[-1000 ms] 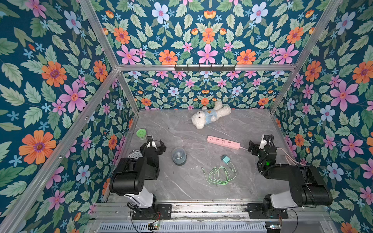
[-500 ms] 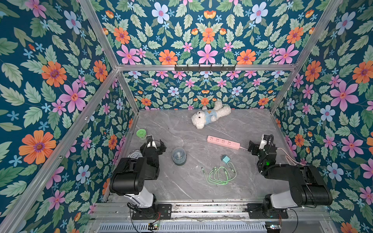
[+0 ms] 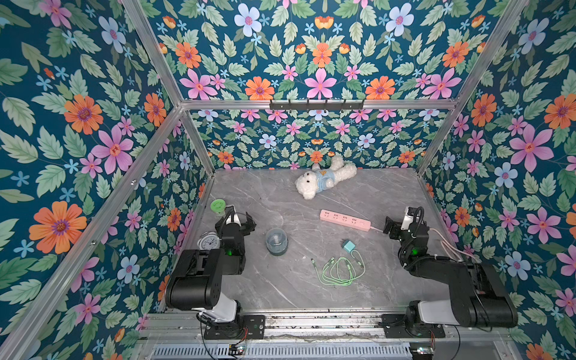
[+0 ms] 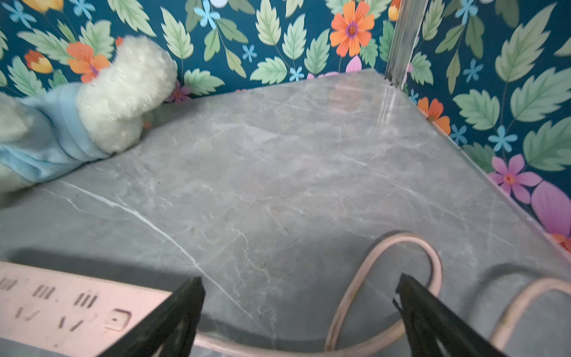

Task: Charge the cordless meat grinders
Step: Pick up the plug from the center of the board.

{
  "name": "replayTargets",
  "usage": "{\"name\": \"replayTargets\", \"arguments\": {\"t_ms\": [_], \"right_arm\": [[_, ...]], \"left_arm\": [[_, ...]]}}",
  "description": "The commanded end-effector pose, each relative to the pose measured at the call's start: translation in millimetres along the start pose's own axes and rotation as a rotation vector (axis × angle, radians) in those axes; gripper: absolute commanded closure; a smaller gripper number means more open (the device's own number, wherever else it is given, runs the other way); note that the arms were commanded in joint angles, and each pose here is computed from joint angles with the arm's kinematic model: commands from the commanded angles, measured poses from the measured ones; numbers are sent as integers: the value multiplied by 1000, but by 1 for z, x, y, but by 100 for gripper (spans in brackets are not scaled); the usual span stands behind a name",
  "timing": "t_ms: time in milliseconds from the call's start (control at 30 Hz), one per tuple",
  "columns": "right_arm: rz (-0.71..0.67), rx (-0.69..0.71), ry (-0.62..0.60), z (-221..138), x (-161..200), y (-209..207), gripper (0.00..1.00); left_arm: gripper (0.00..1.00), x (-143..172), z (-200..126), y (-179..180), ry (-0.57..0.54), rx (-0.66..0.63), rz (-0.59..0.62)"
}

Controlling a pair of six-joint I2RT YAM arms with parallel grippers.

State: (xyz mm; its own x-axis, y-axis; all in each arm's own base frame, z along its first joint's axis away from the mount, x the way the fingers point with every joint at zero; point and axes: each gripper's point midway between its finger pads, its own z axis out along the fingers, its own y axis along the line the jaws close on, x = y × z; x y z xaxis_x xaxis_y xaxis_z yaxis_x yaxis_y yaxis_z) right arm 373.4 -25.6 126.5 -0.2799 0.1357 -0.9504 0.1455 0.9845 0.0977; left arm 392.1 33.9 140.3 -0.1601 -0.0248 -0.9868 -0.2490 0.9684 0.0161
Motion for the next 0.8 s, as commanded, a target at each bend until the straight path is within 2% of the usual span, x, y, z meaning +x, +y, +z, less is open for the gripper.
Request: {"name": "replayTargets", "arguments": {"t_ms": [0,133,300,467,767], "right_arm": [[-3,-17,58,-8,-11,5,1],[-1,-175,142,-16,-24,36,1],[-78,-284,291,-28,-13,67,1],[-203,-493,442,-48,17,128,3],[-383,-632,742,-74,85,170,7]], "left_arm": [[1,-9,-1,0,57,-3,12],[1,-48,-11,-8,54,46,-35],[1,-77,-24,-32,95,167,-154],[1,-79,-40,-67,143,292,-244],[1,-70,-63,-117,221,440,-261]]}}
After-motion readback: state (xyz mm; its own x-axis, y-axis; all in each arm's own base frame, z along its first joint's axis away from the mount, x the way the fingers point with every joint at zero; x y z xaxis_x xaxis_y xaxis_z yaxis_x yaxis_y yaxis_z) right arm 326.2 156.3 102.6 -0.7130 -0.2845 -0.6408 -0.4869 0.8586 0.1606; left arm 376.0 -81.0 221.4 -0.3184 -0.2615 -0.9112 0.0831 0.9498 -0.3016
